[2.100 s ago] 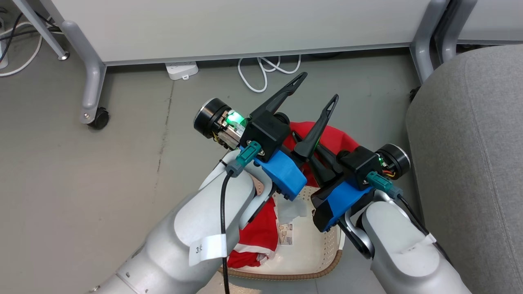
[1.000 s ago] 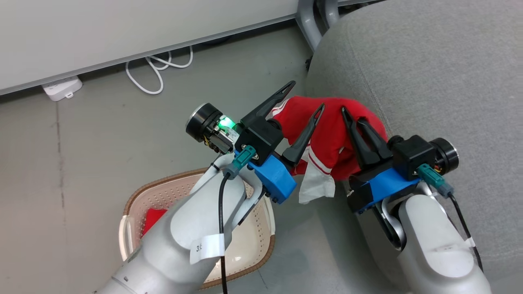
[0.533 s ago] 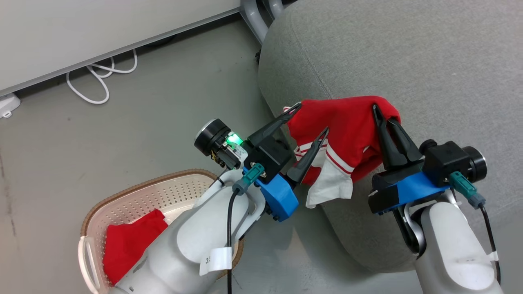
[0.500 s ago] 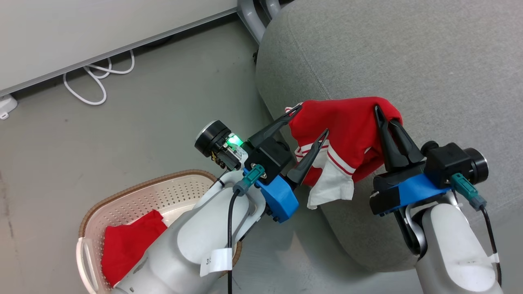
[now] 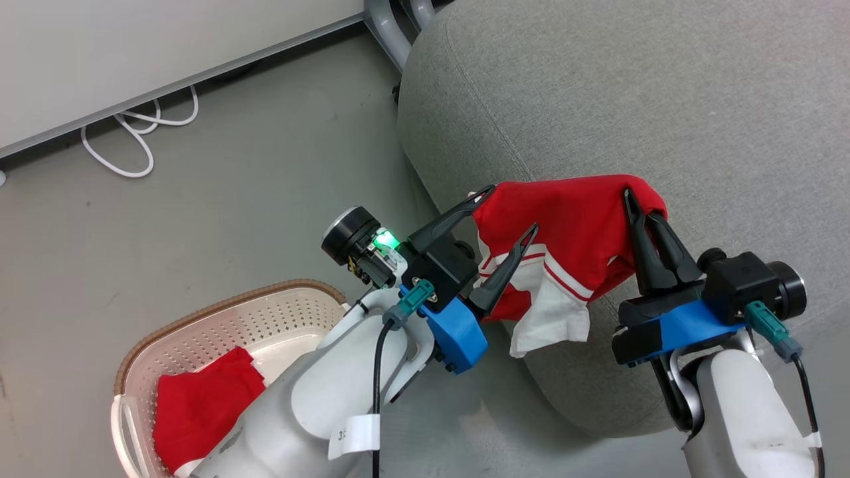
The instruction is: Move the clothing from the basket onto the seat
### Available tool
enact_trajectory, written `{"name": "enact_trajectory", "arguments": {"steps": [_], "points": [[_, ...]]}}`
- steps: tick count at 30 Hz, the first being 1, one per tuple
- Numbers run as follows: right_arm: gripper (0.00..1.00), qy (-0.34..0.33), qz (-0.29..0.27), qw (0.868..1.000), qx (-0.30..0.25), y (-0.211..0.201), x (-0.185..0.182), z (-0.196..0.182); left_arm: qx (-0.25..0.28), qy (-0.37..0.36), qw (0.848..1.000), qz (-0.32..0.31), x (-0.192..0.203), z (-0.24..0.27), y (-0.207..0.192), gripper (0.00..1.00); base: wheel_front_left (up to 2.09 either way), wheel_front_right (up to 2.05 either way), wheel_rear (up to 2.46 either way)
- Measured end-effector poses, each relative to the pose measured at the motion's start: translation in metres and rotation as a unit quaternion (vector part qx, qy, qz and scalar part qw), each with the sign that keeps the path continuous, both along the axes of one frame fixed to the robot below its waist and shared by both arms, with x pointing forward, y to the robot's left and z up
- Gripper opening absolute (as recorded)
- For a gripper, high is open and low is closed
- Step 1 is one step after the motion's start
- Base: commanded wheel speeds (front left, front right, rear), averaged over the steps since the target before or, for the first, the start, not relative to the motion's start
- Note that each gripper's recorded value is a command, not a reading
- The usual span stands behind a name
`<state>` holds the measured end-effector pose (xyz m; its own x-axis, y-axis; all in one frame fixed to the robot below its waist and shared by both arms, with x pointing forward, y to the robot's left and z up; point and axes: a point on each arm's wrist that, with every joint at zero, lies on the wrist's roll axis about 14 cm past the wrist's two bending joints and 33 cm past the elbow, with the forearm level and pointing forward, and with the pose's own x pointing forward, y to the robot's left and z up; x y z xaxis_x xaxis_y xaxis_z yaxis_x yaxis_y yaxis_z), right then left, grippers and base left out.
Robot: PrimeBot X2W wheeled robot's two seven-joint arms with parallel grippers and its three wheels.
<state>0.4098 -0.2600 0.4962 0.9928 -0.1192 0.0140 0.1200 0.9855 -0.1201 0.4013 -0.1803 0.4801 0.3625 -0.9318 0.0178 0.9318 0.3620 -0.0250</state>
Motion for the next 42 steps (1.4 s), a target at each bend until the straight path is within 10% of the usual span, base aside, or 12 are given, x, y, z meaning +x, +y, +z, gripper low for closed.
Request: {"name": "enact_trajectory", "arguments": {"steps": [16,29,42], "points": [[0.0,-0.078,0.012,0.995,-0.066,-0.013,0.054,0.06,-0.013,0.0,1.0,0.015,0.021,-0.006,0.006,1.0,0.0,0.0,0.0],[0.0,-0.202,-0.066,0.958,-0.194,-0.104,0.126,0.169,-0.004,0.008,0.999,0.033,0.078,-0.063,0.02,1.0,0.0,0.0,0.0],[0.0,-0.082,-0.149,0.962,-0.214,-0.188,0.149,0.077,0.0,0.043,0.998,0.043,0.105,-0.13,0.032,1.0,0.0,0.0,0.0]]}}
